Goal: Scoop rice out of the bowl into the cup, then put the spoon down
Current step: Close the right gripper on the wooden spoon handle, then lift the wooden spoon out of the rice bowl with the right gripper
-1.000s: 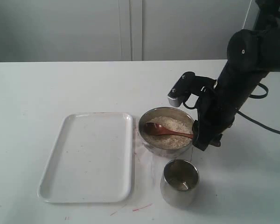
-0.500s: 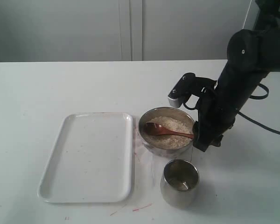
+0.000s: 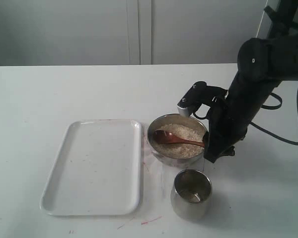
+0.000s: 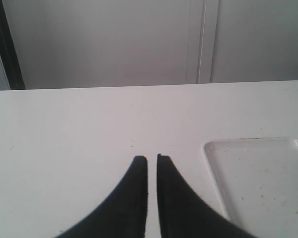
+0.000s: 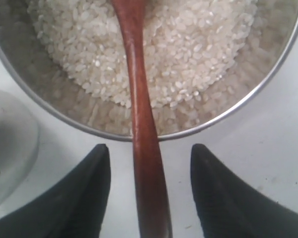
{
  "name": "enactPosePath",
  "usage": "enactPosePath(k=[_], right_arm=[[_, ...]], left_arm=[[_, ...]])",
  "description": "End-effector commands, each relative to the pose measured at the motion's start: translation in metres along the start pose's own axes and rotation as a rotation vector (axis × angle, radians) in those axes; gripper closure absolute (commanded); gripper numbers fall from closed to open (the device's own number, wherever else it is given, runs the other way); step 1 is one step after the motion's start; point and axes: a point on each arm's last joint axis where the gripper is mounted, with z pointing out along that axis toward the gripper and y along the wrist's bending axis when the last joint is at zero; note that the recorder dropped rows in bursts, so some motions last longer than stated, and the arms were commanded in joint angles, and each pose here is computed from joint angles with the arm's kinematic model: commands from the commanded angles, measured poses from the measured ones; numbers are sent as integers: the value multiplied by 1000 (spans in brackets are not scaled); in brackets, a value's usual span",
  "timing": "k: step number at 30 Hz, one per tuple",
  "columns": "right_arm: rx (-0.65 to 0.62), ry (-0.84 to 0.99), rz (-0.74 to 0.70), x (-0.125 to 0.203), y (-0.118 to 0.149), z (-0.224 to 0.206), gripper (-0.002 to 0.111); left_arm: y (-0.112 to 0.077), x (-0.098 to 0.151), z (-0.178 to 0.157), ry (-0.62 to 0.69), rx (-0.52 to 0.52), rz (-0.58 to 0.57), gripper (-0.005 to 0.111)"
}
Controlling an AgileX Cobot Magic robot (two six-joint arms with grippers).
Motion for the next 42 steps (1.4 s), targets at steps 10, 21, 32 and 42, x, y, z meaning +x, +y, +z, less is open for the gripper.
enactPosePath(k=[10,21,32,42], right_arm=[[-5,-20,34,-1,0,0,61],[-14,-12,43,0,0,0,78],[-29,-16,71,0,2,-1,93],[24,-95,70,0,8,-39,107]], left_arm=[[0,-3,0,-13,2,-7,92],[0,-3,0,-13,2,-7,92],[0,-3,0,-13,2,-7,92],[0,-3,0,-13,2,-7,92]])
